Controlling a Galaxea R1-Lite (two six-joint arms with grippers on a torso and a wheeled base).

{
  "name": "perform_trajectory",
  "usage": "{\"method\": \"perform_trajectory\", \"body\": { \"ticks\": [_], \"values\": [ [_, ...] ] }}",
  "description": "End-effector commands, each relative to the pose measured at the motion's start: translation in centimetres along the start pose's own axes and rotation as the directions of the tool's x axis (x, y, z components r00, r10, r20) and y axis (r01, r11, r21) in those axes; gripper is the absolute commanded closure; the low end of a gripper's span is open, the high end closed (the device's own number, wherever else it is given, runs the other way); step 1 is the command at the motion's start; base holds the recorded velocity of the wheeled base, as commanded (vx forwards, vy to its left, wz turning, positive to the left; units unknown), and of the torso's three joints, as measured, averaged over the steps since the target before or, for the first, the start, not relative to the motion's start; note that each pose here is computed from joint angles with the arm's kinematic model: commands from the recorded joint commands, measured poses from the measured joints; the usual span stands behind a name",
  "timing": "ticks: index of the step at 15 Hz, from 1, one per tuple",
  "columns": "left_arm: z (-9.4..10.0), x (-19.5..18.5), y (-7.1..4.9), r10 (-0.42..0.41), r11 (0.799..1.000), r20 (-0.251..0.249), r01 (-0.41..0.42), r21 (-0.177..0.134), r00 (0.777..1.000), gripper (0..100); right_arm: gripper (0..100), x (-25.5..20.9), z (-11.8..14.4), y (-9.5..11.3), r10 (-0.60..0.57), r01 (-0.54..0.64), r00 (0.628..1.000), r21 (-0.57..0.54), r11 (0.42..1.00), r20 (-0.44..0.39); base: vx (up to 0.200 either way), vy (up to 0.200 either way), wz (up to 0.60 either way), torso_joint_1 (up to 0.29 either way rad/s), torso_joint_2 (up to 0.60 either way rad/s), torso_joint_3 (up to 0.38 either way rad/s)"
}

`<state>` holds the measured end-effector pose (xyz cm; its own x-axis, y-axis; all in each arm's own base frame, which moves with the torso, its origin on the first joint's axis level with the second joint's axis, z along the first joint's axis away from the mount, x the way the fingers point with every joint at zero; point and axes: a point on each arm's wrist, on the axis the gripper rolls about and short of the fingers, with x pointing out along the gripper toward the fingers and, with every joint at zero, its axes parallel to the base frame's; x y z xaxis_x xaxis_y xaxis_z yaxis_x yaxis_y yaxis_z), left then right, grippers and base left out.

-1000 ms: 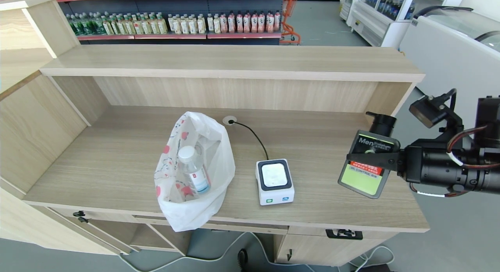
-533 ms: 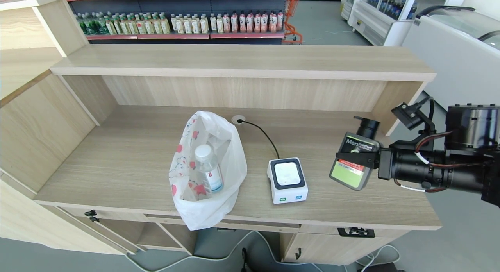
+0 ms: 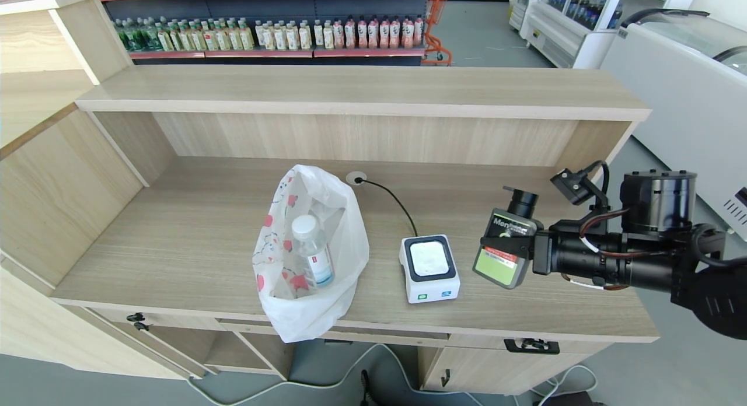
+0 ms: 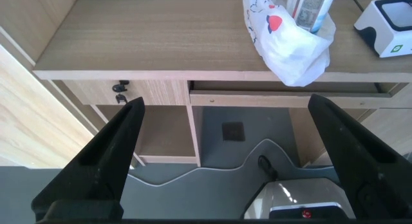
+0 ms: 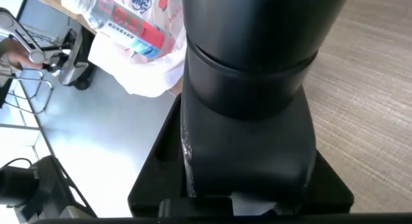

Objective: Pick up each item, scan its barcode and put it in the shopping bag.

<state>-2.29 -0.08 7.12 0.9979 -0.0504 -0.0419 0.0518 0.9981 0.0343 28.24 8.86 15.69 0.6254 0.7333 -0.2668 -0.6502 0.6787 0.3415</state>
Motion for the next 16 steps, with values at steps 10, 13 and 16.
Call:
{"method": "perform_trajectory", "body": {
  "ticks": [10,13,16],
  "values": [
    [0.0,0.0,0.0,0.0,1.0,0.001,0.0,-0.002,1.0,0,100,4.3,-0.9,-1.1,0.039,-0.038,0.998,0.01,0.999,-0.042,0.0,0.0,0.0,0.0,0.0,0.0],
    [0.0,0.0,0.0,0.0,1.0,0.001,0.0,-0.002,1.0,0,100,5.3,-1.1,-1.2,0.053,-0.053,0.998,0.009,0.999,-0.028,0.0,0.0,0.0,0.0,0.0,0.0],
    [0.0,0.0,0.0,0.0,1.0,0.001,0.0,-0.002,1.0,0,100,6.2,-1.1,-1.1,0.068,-0.068,0.997,0.007,0.998,-0.028,0.0,0.0,0.0,0.0,0.0,0.0]
  ]
}}
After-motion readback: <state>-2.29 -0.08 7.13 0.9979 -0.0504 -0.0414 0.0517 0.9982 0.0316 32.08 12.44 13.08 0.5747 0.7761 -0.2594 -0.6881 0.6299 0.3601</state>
